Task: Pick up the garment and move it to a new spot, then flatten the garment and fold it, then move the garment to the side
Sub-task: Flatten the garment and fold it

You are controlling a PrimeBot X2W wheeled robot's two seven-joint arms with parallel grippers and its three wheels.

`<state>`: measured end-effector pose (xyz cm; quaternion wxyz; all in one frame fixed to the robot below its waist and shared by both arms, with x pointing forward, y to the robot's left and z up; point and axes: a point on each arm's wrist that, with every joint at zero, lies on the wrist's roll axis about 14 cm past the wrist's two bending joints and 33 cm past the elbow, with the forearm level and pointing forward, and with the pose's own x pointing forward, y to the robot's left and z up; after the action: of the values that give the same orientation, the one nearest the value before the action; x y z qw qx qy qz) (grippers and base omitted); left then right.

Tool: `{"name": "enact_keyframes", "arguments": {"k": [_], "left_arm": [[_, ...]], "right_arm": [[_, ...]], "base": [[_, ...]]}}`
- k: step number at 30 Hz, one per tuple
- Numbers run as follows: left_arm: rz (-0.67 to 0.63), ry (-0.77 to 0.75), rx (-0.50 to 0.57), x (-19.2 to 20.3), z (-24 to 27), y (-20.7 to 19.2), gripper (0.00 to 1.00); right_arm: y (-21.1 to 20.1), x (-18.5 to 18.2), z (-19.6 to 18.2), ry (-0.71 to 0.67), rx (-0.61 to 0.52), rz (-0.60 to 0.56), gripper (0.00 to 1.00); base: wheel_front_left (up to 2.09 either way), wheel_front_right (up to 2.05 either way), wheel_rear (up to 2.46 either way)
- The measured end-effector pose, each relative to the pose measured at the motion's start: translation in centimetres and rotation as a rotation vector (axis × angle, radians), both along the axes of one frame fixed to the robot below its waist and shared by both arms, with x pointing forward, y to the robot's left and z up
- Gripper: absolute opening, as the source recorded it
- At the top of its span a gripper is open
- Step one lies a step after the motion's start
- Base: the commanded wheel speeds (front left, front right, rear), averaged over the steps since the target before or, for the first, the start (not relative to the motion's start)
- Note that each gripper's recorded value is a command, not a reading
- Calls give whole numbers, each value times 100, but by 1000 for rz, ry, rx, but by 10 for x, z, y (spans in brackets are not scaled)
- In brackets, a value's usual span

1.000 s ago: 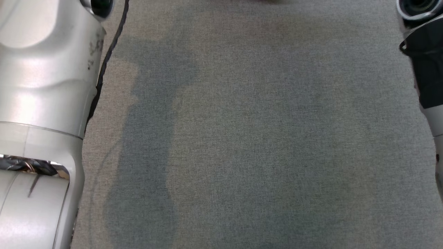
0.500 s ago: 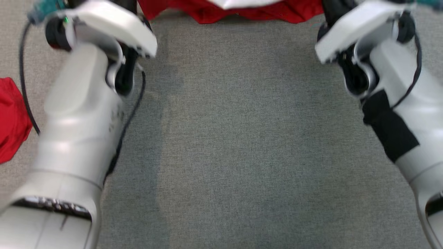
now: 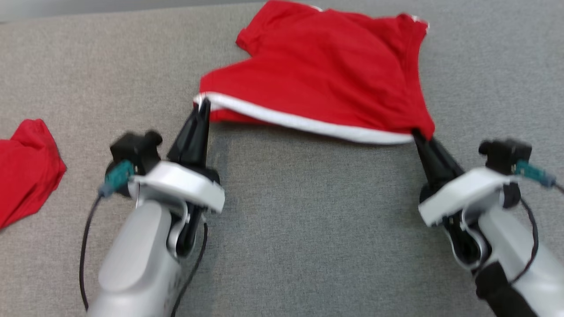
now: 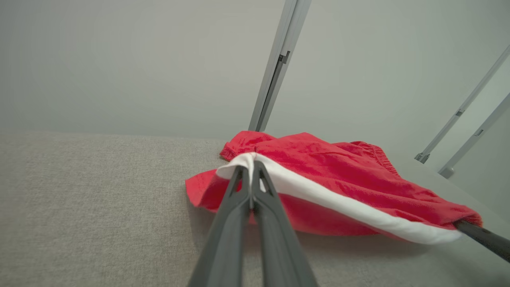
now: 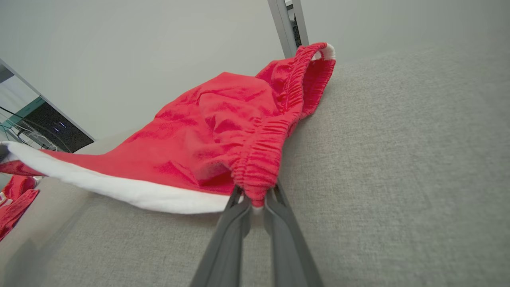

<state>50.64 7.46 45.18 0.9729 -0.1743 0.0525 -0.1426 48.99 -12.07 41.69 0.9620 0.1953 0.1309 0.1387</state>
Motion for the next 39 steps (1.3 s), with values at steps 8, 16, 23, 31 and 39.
{"name": "enact_keyframes", "arguments": {"k": [8, 16, 23, 31, 39], "left_arm": [[1, 6, 8, -68, -5, 5, 0], [78, 23, -4, -124, -1, 22, 0], [136, 32, -2, -160, 4, 32, 0], [85, 2, 4, -146, 11, 22, 0], [-37, -93, 40, -83, 35, 0, 0]], "right_arm": [[-15, -76, -21, 65, 9, -66, 0], [-25, -136, -28, 86, -30, -97, 0], [-24, -178, -25, 120, -49, -120, 0], [-26, -174, -7, 118, -66, -135, 0], [-30, -131, 11, 83, -50, -146, 0]], "base": [[0, 0, 0], [0, 0, 0], [0, 0, 0], [0, 0, 0], [0, 0, 0]]}}
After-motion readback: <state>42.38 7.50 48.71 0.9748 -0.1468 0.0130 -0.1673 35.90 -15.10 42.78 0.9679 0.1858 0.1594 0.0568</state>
